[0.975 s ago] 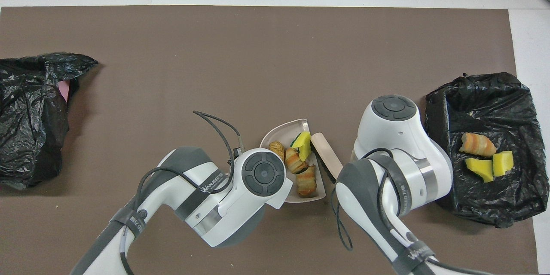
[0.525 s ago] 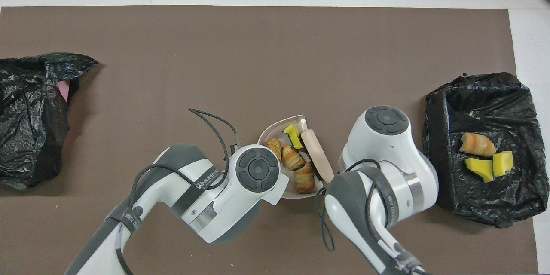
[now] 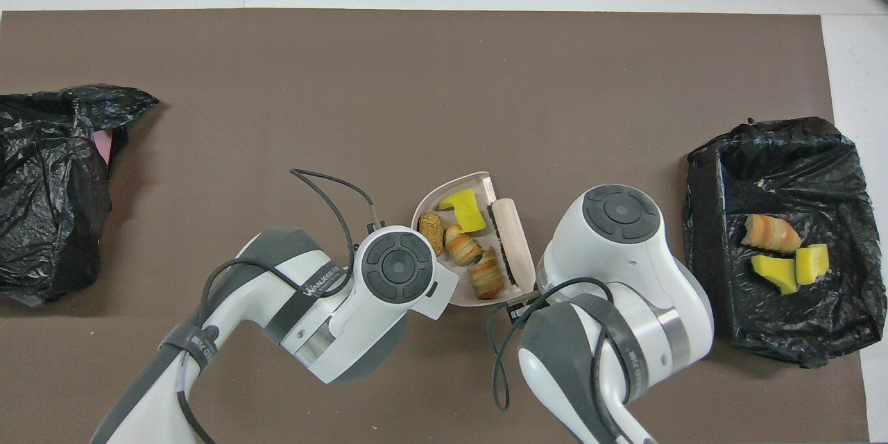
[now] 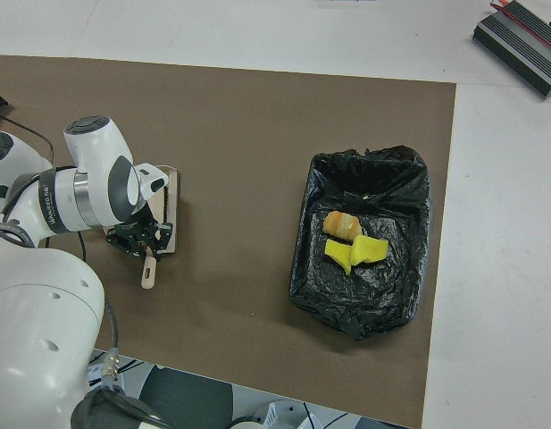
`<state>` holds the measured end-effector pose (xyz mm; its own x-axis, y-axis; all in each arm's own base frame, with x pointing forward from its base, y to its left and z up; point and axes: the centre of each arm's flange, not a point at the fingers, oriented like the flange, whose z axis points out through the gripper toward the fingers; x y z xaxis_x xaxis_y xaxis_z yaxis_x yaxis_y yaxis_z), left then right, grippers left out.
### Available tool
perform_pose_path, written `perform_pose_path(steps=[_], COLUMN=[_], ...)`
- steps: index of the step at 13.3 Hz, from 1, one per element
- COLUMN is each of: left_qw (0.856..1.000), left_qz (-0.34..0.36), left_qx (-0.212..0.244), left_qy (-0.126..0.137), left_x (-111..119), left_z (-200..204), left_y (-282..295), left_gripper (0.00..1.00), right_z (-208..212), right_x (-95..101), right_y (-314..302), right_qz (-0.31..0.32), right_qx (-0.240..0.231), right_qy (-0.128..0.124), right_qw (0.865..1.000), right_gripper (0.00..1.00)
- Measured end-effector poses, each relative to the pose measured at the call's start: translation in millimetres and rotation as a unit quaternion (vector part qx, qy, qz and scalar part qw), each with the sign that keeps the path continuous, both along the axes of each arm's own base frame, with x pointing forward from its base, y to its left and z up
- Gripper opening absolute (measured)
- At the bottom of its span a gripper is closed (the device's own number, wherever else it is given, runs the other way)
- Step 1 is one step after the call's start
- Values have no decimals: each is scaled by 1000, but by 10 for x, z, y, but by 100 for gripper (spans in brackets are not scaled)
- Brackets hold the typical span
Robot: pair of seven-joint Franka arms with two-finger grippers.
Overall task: Sweep and dump trash in bin
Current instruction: 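Lift the loaded dustpan with the left gripper while the right gripper drops the brush, then carry the dustpan to the black bag nearest the left gripper and tip it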
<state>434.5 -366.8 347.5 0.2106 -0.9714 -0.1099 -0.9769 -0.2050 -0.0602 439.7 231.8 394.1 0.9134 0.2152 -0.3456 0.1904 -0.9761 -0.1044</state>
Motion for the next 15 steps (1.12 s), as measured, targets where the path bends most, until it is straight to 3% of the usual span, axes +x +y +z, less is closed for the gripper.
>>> perform_pose_path(steps=[5, 10, 13, 15], left_qw=[1000, 997, 995, 994], left_qz=[-11, -49, -79, -92], left_qx=[-20, -53, -54, -57], left_qy=[-1, 10, 28, 31], left_x=[417, 933, 1250, 1432], left_z=[23, 243, 517, 727], left_y=[470, 1139, 1700, 2095], left_gripper=[31, 31, 31, 31], right_z=[389, 847, 574, 283], right_x=[-196, -737, -1026, -1267], right_y=[-99, 56, 467, 802], right_qz=[-52, -61, -79, -86], right_qx=[-63, -80, -77, -79], right_qy=[-10, -11, -33, -33], right_qw=[997, 995, 993, 993], right_gripper=[26, 26, 26, 26])
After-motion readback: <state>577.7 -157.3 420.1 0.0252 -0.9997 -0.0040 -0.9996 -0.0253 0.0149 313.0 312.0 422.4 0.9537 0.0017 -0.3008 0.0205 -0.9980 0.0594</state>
